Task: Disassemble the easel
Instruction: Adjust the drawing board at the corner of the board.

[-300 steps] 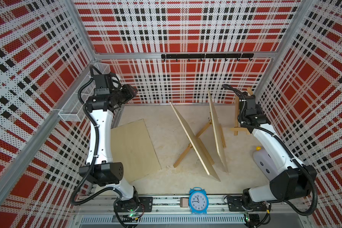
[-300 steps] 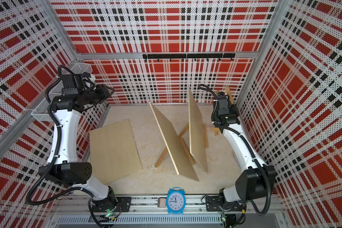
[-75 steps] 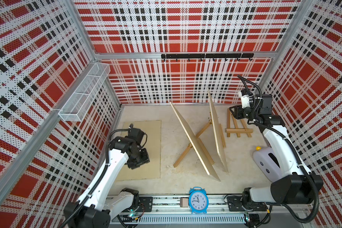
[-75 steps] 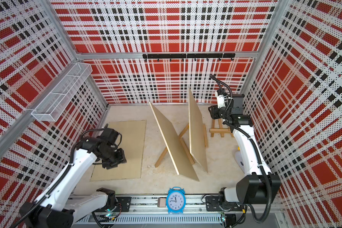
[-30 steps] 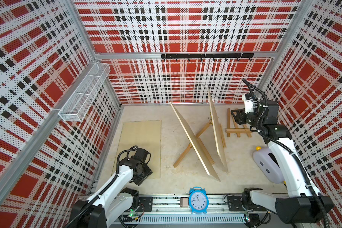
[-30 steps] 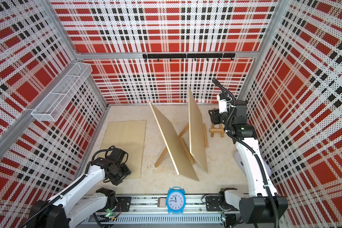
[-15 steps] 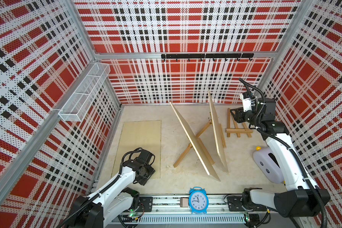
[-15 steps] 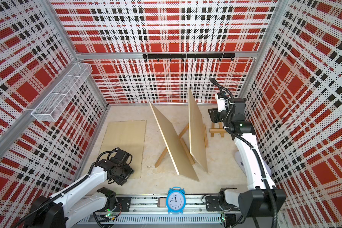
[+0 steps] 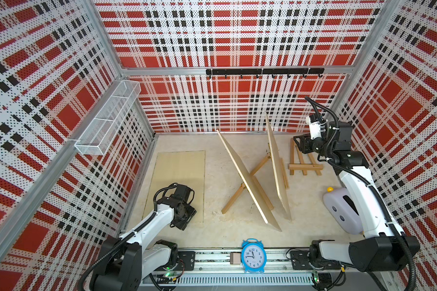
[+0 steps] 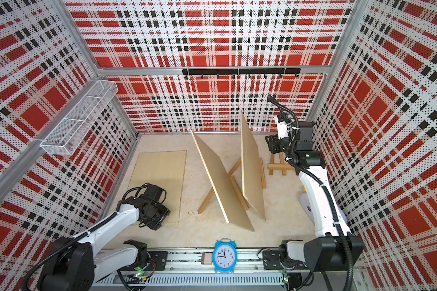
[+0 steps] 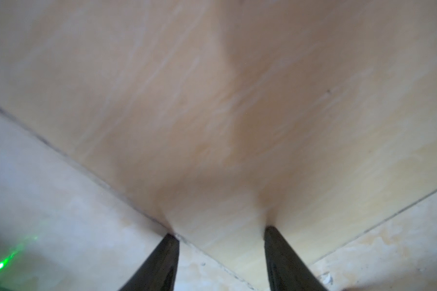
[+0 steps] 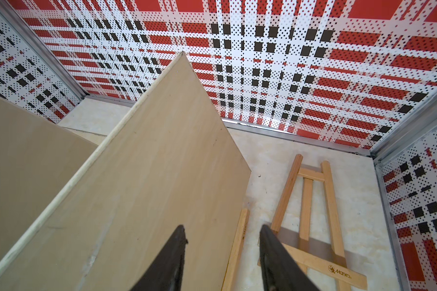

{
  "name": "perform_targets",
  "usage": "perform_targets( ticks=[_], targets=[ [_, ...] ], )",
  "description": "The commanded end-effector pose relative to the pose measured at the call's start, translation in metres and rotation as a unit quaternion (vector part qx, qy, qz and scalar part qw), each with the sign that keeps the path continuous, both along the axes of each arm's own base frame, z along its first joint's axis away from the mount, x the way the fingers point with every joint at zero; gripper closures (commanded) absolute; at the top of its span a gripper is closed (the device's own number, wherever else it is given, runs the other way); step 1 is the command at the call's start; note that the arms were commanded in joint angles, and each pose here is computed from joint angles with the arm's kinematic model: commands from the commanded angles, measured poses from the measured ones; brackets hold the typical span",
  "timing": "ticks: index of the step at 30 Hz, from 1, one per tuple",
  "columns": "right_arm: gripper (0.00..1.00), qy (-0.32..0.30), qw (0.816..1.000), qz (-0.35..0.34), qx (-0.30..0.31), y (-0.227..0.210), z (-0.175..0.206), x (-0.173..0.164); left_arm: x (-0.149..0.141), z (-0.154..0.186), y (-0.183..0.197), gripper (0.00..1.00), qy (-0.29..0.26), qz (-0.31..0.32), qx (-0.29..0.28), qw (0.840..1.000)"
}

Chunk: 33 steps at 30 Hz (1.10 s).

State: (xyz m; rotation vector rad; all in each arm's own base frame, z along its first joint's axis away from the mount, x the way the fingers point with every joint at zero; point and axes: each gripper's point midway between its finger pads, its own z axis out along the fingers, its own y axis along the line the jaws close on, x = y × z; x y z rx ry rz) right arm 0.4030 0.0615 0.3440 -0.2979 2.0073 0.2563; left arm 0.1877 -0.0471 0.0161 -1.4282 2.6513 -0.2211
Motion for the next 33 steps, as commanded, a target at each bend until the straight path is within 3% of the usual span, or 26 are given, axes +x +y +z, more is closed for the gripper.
perform_targets(
  ticks=[1,12,19,26,31,33],
  targets=[
    [0.5,-0.02,1.0,0.01,-0.002,0.003,0.012,0.004,0.042,0.001,0.018,0.44,-0.065,-0.003,0.042,0.997],
    [0.5,-0.02,1.0,0.004,-0.01,0.0,0.014,0.002,0.09,-0.002,0.014,0.44,-0.051,-0.052,0.036,0.997],
    [0.5,-0.02,1.0,-0.003,-0.019,-0.004,0.014,-0.001,0.098,0.021,0.016,0.43,-0.072,-0.062,0.048,0.994],
    [0.5,-0.016,1.0,0.005,-0.005,0.001,0.015,0.004,0.108,0.092,0.033,0.41,-0.131,-0.072,0.089,0.985],
    [0.5,-0.026,1.0,0.013,0.011,0.006,0.024,0.01,0.132,0.176,0.031,0.43,-0.245,-0.074,0.116,0.96],
    [0.5,-0.029,0.999,0.016,0.014,0.007,0.027,0.011,0.134,0.201,0.043,0.47,-0.26,-0.068,0.144,0.952]
  ],
)
